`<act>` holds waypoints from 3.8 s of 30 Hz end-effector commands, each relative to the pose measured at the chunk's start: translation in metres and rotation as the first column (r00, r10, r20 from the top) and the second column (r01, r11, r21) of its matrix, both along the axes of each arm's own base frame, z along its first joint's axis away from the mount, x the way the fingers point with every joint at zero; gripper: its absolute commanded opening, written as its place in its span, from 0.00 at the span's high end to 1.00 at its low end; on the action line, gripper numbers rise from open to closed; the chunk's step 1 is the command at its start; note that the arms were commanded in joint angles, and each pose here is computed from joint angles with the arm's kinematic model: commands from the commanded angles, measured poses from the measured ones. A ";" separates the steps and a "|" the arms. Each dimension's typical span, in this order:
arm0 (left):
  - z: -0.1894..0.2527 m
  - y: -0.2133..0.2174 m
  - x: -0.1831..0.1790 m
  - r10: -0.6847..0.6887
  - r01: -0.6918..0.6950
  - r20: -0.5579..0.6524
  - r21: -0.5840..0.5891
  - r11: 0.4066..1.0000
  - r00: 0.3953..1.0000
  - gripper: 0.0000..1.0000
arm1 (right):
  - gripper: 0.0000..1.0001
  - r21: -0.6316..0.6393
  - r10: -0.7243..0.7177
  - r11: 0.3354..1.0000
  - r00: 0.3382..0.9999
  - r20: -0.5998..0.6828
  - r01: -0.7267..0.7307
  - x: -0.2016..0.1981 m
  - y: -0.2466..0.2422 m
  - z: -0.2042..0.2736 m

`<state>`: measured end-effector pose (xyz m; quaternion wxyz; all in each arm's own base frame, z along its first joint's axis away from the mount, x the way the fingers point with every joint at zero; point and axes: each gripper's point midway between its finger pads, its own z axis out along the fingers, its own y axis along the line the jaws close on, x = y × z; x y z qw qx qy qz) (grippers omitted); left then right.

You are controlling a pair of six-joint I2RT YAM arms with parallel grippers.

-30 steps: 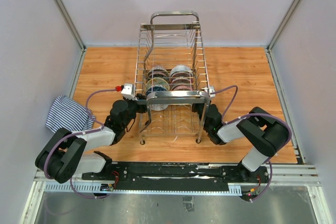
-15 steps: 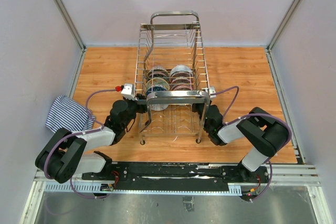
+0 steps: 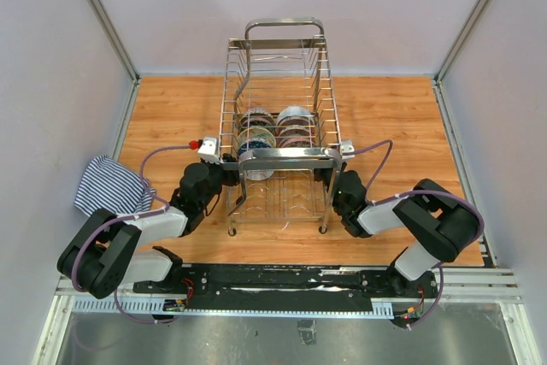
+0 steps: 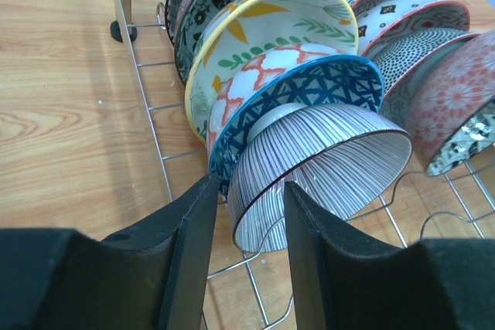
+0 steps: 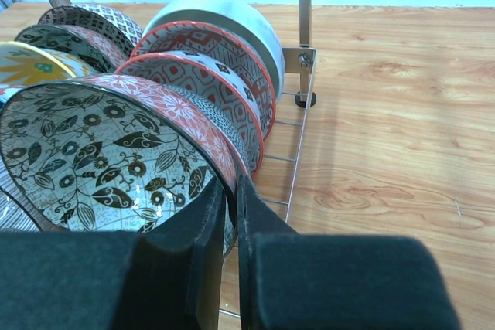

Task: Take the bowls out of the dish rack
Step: Pick up the bowl from the dish rack.

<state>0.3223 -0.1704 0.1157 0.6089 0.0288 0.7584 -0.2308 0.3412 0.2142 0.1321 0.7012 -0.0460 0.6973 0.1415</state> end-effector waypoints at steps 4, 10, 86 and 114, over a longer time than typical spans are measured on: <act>-0.001 -0.002 -0.001 -0.010 0.010 -0.004 0.024 1.000 1.000 0.56 | 0.94 0.114 -0.071 0.992 0.988 0.134 0.056 0.007 -0.019 0.059; -0.005 -0.001 0.001 0.002 -0.001 -0.017 0.026 1.000 1.000 0.58 | 0.94 0.112 -0.071 0.992 0.987 0.141 0.055 0.005 -0.021 0.064; 0.051 -0.009 -0.005 -0.014 0.058 0.262 -0.160 0.985 0.965 0.99 | 0.95 0.125 -0.071 0.991 0.988 0.138 0.054 0.002 -0.025 0.067; 0.052 -0.009 0.009 0.050 0.011 0.279 -0.211 0.977 0.959 1.00 | 0.95 0.129 -0.069 0.990 0.989 0.129 0.052 0.003 -0.025 0.063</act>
